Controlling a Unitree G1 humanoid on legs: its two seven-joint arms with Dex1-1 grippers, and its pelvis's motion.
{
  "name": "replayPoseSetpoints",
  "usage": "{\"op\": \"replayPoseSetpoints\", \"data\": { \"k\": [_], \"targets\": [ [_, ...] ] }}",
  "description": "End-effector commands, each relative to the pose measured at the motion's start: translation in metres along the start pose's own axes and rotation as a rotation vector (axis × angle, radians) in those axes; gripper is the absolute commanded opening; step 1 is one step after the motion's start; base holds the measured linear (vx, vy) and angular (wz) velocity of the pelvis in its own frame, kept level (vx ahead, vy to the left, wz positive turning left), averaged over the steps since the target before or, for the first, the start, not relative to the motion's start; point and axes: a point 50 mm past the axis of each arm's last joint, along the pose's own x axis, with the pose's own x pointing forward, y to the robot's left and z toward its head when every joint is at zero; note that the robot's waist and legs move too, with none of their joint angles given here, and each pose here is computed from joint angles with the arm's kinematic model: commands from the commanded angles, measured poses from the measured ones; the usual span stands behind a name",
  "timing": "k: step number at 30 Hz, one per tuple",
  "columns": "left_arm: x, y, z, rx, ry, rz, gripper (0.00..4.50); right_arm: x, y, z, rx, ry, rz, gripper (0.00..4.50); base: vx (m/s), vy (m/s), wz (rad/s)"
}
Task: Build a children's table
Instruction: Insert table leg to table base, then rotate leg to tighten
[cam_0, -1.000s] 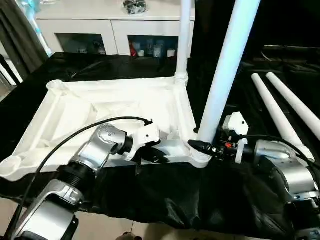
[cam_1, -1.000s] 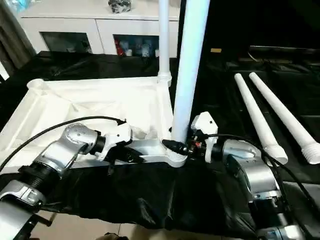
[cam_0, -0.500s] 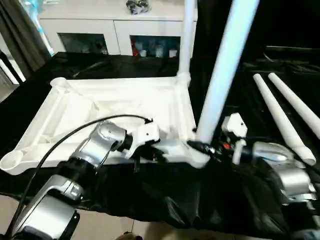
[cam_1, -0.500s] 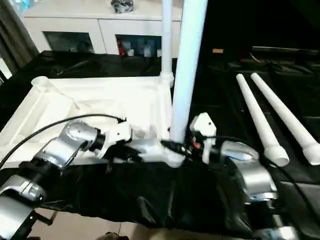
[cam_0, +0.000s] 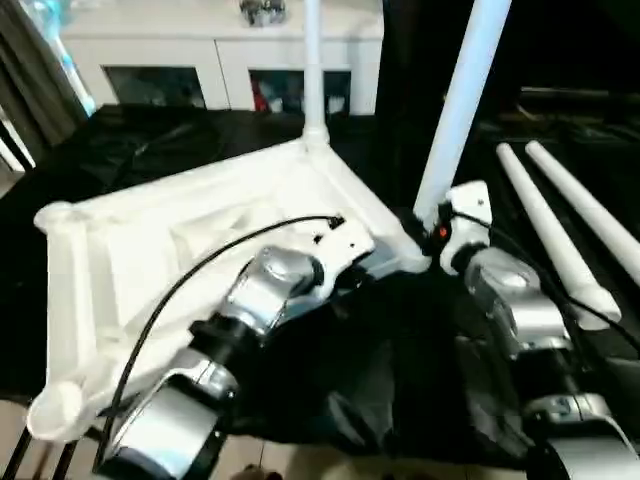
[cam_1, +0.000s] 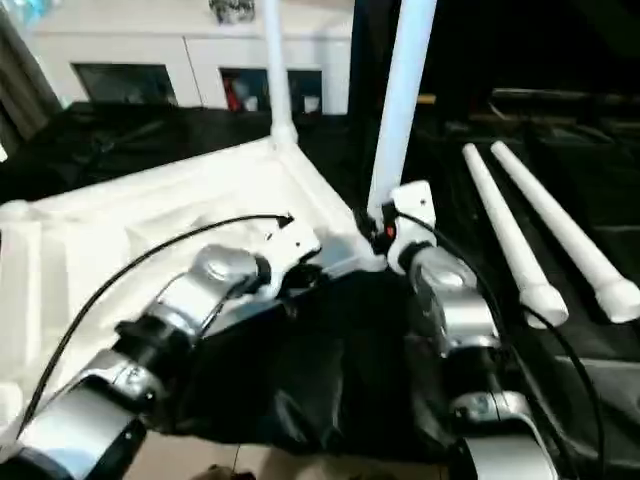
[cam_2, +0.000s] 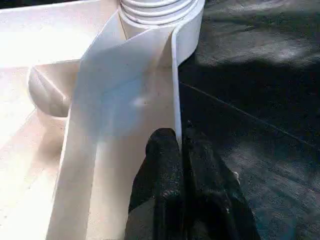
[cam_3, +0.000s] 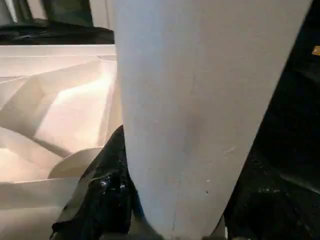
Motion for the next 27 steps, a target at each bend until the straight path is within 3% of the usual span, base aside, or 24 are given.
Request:
{"op": "replayPoseSetpoints", "data": {
  "k": [1, 8, 10, 16, 21, 23, 27],
  "targets": [
    [0.002, -0.003, 0.038, 0.102, -0.106, 0.008, 0.0, 0.003, 0.026, -0.033, 0.056, 0.139, 0.087, 1.89, 0.0, 0.0, 0.0],
    [0.002, -0.003, 0.036, 0.122, -0.098, -0.002, 0.0, 0.011, 0.024, -0.025, 0.072, 0.102, 0.055, 1.89, 0.0, 0.0, 0.0],
    [0.001, -0.003, 0.036, 0.128, -0.099, -0.01, 0.0, 0.013, 0.023, -0.021, 0.098, 0.074, 0.06, 2.45, 0.0, 0.0, 0.0],
    [-0.002, -0.002, 0.033, 0.135, -0.102, -0.021, 0.0, 0.011, 0.022, -0.013, 0.106, 0.031, 0.108, 2.85, 0.0, 0.0, 0.0],
    [-0.008, 0.003, 0.026, 0.157, -0.098, -0.043, 0.0, 0.004, 0.018, -0.007, 0.061, -0.003, 0.187, 3.11, 0.0, 0.0, 0.0],
    [-0.01, 0.003, 0.024, 0.172, -0.1, -0.068, 0.0, 0.001, 0.016, -0.006, 0.029, 0.009, 0.216, 3.46, 0.0, 0.0, 0.0],
    [-0.016, 0.004, 0.017, 0.187, -0.096, -0.121, 0.0, -0.008, 0.013, -0.006, -0.022, 0.042, 0.308, 3.5, 0.0, 0.0, 0.0]
  ]
}}
